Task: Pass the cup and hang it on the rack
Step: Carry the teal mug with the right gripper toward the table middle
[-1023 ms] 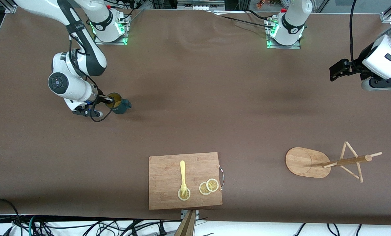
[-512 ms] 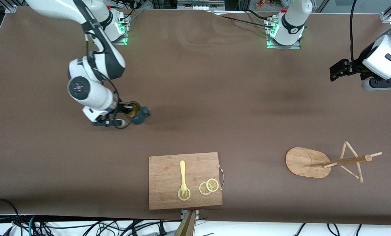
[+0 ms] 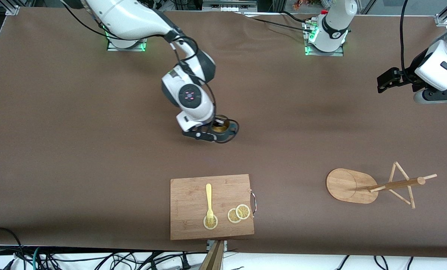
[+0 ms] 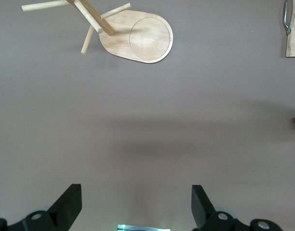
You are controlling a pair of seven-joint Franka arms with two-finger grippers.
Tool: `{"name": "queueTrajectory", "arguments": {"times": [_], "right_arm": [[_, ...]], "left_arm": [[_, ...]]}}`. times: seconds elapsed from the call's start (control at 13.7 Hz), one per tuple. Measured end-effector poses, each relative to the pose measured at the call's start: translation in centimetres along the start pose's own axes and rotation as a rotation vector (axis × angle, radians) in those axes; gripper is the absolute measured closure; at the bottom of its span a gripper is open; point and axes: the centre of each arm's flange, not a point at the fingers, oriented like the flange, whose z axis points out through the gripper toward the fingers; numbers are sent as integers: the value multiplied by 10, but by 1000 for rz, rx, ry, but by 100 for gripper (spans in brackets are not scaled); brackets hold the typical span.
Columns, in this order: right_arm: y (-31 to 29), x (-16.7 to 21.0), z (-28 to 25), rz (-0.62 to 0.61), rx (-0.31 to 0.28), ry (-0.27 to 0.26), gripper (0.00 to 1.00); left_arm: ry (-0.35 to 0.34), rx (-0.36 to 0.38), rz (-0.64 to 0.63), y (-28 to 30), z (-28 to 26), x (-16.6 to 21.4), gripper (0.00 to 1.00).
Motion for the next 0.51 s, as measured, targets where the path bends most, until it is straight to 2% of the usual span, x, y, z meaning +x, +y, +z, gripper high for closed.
{"name": "queueTrajectory", "arguments": {"times": [0.22,0.51], "right_arm": [[-32,-9,-12,-30,48,22,96],[-63,-48,6,-91,46,8,96]], "left_arm": [[0,0,0,0,0,0,0],[0,0,0,0,0,0,0]]}}
